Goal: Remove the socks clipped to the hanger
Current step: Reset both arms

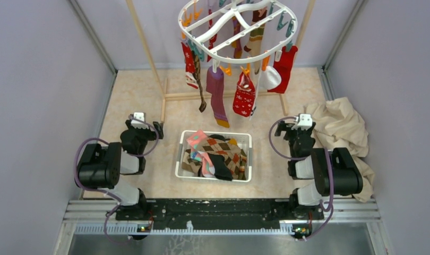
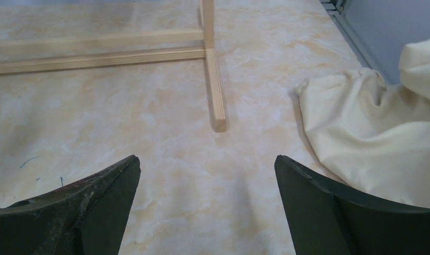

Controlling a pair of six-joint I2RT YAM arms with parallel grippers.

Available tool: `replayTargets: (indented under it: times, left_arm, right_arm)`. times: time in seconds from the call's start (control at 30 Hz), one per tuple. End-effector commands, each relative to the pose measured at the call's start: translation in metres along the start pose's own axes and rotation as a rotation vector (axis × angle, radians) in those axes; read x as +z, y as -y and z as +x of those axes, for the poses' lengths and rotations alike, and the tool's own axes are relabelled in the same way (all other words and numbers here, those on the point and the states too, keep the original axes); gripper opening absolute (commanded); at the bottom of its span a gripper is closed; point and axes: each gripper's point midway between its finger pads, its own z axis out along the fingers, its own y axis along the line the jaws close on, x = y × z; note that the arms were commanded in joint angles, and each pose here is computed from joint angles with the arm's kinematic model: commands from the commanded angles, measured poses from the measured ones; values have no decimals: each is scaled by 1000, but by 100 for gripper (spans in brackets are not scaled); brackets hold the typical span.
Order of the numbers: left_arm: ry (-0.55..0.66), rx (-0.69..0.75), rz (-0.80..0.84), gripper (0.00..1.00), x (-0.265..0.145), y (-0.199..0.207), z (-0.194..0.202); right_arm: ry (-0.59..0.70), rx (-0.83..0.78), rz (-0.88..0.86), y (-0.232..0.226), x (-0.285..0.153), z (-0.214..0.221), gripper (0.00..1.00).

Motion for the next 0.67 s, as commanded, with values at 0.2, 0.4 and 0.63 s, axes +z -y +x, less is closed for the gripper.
replayTargets:
  times: [0.2, 0.4, 0.63]
  left_arm:
    - [17, 46, 29, 99, 10, 7, -9]
    - [17, 48, 30, 99, 10, 7, -9]
    - [16, 48, 30, 99, 10, 7, -9]
  right_arm:
    - [-1, -26, -49, -9, 17, -11, 99]
    - [-3, -26, -50, -9, 17, -11, 99]
    - [-4, -26, -47, -9, 17, -11, 99]
